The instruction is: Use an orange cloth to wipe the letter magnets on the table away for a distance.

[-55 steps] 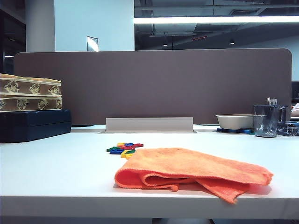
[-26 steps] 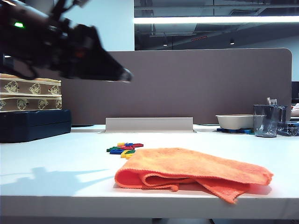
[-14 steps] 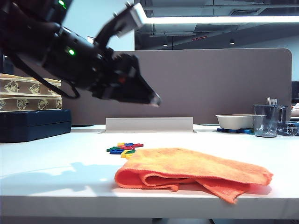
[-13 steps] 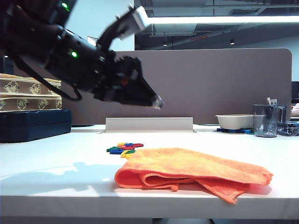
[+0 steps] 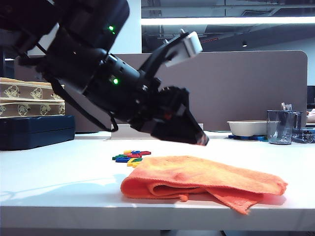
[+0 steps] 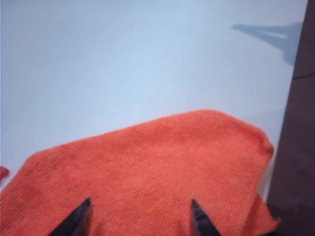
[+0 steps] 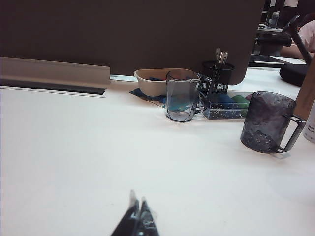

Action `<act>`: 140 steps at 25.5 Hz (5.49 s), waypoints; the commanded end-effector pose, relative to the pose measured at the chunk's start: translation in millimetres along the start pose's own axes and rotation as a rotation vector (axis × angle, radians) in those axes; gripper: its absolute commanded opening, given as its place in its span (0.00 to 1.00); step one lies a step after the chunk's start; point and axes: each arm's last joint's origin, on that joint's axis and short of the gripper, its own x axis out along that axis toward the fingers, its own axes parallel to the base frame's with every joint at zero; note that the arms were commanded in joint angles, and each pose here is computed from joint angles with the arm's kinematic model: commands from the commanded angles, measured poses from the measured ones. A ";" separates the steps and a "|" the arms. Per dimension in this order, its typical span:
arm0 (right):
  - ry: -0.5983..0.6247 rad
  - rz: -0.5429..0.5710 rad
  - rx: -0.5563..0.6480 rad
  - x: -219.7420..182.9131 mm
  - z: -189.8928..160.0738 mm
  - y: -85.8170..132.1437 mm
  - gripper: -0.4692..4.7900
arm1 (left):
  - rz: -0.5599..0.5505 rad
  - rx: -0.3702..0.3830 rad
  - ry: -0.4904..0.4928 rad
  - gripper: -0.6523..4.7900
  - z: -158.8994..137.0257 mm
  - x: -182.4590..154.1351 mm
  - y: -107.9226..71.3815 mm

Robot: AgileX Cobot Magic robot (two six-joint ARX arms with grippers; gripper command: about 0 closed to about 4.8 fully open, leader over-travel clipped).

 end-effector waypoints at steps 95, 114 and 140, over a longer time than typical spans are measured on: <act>-0.005 0.003 0.001 0.2 -1.5 0.5 0.08 | 0.292 -0.064 0.267 0.11 0.7 95.4 130.8; -0.005 0.003 0.001 0.2 -1.5 0.5 0.08 | 0.606 -0.324 0.457 0.11 -69.8 -3.4 248.1; -0.004 0.003 0.001 0.2 -1.5 0.5 0.08 | 0.507 -0.091 -0.021 0.11 91.0 -28.9 176.8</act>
